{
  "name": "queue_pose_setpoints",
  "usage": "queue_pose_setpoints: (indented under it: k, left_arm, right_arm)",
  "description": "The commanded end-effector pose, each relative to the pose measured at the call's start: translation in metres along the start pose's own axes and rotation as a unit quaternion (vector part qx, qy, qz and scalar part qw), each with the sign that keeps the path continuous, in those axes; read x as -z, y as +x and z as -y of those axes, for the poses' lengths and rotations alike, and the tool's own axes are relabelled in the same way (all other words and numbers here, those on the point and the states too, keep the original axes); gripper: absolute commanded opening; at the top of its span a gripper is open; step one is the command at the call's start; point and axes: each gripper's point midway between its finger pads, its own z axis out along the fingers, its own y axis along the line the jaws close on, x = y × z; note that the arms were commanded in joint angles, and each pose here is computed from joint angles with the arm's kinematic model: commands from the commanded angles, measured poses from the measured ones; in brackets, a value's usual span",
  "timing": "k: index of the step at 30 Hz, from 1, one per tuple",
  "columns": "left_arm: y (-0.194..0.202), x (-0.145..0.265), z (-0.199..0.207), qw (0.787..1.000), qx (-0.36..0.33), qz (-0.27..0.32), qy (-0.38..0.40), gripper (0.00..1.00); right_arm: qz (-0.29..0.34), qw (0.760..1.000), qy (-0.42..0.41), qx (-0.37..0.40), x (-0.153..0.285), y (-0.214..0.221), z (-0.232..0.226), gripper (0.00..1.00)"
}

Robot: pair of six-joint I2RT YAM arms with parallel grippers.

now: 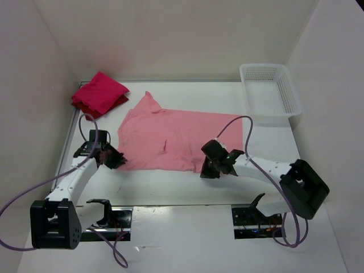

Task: Fold and stack the t-shirts
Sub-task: Grap the side of the flattened tshirt furthest away from the robot with both arms

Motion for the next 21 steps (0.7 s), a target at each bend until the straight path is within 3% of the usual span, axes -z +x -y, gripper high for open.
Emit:
queue_pose_setpoints:
  k: [1, 3, 5, 8, 12, 18, 21]
  left_arm:
    - [-0.055, 0.037, 0.046, 0.993, -0.069, 0.092, 0.035, 0.22]
    - [-0.064, 0.037, 0.074, 0.991, -0.074, 0.088, 0.073, 0.17]
    - [-0.048, 0.026, 0.104, 0.987, -0.053, 0.045, 0.143, 0.12]
    - [-0.009, -0.006, 0.103, 0.989, -0.035, -0.004, 0.144, 0.11]
    - [0.013, -0.035, 0.086, 0.992, -0.032, -0.039, 0.118, 0.11]
    - [0.011, -0.051, 0.065, 0.995, -0.038, -0.033, 0.081, 0.12]
    - [0.025, -0.059, 0.027, 0.996, -0.028, -0.074, 0.041, 0.12]
  right_arm:
    - [0.060, 0.998, 0.015, -0.006, 0.029, -0.031, -0.002, 0.02]
    - [0.070, 0.997, 0.001, 0.012, 0.038, -0.043, -0.019, 0.05]
    - [0.059, 0.998, 0.007, 0.019, 0.031, -0.044, -0.024, 0.08]
    - [0.045, 0.998, -0.035, 0.025, 0.020, -0.047, -0.052, 0.08]
    - [0.039, 0.996, -0.058, 0.046, 0.006, -0.048, -0.090, 0.08]
    - [0.037, 0.998, -0.005, 0.052, -0.029, -0.043, -0.064, 0.02]
    - [0.033, 0.999, 0.020, 0.032, -0.035, -0.042, -0.042, 0.02]
